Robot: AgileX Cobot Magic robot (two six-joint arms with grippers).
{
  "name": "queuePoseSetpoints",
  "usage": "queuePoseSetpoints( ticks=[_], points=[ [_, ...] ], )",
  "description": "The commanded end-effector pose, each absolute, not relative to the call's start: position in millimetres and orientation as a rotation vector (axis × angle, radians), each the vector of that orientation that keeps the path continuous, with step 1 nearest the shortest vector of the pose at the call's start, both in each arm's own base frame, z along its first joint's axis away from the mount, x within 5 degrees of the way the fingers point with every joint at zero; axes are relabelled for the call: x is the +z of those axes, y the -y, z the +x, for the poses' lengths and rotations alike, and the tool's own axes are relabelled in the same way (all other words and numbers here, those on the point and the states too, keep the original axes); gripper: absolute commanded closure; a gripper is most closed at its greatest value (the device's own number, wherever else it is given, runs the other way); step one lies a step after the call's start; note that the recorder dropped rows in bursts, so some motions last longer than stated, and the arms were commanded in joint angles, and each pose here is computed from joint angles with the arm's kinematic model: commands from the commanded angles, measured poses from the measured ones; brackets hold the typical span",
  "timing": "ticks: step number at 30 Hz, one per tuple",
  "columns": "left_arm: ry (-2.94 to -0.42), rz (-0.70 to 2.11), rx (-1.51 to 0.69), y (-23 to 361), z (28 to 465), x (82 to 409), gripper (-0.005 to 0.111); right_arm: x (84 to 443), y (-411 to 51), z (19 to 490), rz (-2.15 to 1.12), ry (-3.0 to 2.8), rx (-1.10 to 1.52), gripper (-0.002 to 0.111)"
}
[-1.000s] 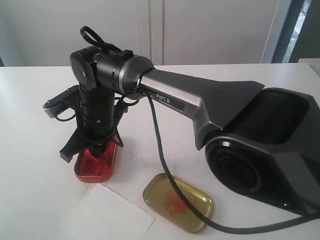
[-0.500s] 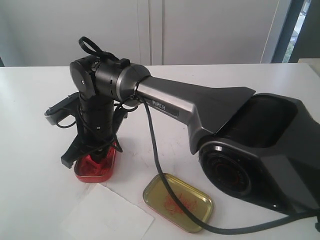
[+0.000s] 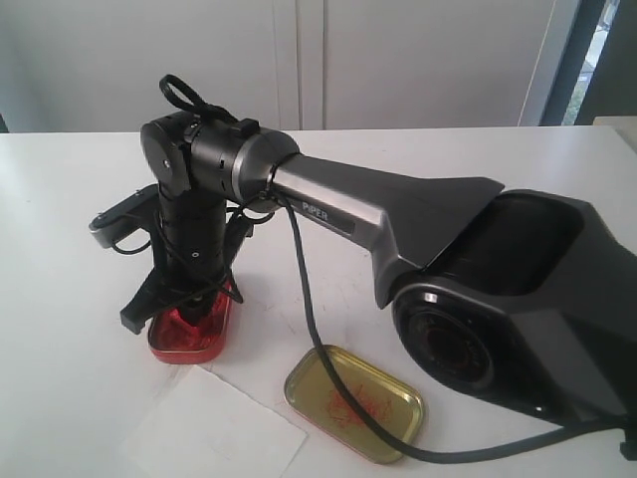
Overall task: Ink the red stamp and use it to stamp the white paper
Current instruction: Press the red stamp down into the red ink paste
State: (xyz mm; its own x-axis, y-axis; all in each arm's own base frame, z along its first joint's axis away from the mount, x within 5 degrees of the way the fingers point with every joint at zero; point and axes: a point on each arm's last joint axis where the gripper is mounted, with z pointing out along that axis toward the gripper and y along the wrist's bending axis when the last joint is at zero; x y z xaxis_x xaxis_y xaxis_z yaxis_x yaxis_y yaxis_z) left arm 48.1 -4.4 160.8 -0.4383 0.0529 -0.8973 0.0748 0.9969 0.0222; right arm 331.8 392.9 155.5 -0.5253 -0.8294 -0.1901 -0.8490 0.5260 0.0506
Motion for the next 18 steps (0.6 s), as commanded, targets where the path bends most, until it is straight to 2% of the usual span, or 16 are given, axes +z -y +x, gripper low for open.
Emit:
queuePoseSetpoints(
  ticks=[1, 12, 18],
  points=[
    [-2.034, 0.088, -0.025, 4.3, 47.7, 157.7, 0.107, 113.9, -392.9, 329.2, -1.480, -2.704, 0.180, 0.108],
    [-2.034, 0.088, -0.025, 4.3, 47.7, 157.7, 0.107, 95.5, -387.7, 324.9, -1.504, -2.756, 0.149, 0.108],
    [-2.034, 0.088, -0.025, 4.3, 47.7, 157.7, 0.107, 101.1, -387.2, 326.2, -1.504, -2.738, 0.132, 0.108]
  ],
)
